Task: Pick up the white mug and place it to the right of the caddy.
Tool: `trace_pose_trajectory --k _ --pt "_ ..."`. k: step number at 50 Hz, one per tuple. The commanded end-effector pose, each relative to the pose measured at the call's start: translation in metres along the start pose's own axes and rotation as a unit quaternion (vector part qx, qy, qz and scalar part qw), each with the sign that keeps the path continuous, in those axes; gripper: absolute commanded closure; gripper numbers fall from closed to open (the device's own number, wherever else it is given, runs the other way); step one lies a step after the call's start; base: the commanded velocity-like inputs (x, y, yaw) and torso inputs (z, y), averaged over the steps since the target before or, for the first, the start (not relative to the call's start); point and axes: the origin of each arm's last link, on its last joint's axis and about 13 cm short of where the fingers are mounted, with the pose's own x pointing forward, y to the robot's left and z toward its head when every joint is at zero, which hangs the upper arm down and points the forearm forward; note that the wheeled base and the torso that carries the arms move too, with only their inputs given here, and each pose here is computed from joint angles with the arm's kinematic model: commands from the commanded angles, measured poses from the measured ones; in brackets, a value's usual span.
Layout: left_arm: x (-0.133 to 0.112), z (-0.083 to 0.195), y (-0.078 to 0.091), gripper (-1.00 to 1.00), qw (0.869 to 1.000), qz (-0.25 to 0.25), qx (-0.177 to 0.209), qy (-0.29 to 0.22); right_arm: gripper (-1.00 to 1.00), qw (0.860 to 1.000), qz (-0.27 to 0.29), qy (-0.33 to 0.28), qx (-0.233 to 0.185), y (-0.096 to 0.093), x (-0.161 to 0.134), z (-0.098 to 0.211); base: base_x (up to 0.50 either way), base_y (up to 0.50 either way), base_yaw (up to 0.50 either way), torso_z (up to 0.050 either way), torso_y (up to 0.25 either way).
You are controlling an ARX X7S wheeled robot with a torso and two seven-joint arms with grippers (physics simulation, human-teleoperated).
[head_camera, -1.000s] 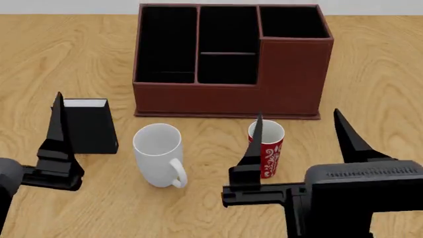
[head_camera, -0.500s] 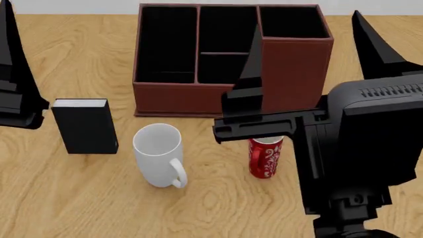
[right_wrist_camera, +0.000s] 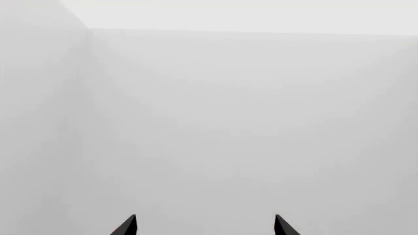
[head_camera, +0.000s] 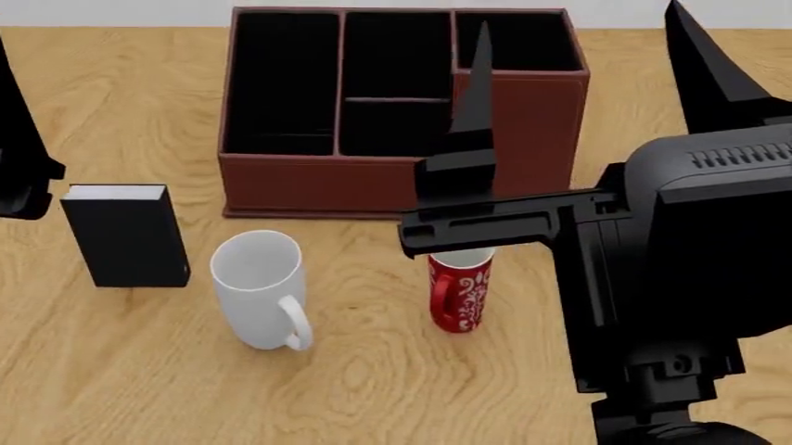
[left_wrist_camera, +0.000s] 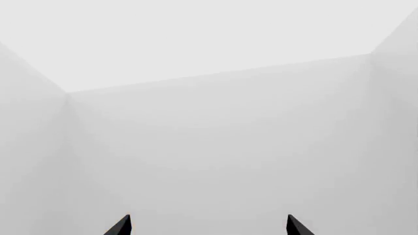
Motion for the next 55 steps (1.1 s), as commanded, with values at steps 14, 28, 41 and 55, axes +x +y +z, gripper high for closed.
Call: trace_pose_trajectory --k 14,28,41,55 --pt "-0.0014 -0.0014 0.0017 -1.0 1.0 0.004 0.004 0.003 -1.0 1.0 -0.001 -0.002 0.002 0.0 0.002 -0.0015 0.0 -0.22 0.0 0.0 0.0" --pt "-0.0013 -0.0018 0.0035 -1.0 1.0 0.011 0.005 0.006 -1.0 1.0 -0.012 -0.005 0.013 -0.0008 0.0019 0.0009 0.0 0.0 0.0 0.0 0.0" --pt "0.0 -0.0023 0.0029 -1.0 1.0 0.009 -0.001 0.006 -1.0 1.0 -0.011 -0.001 0.017 -0.0013 0.0027 -0.0005 0.12 0.0 0.0 0.0 0.0" --pt "0.0004 -0.0039 0.0005 -1.0 1.0 0.003 0.0 0.009 -1.0 1.0 -0.011 0.003 0.019 -0.0027 0.003 -0.0045 0.22 0.0 0.0 0.0 0.0"
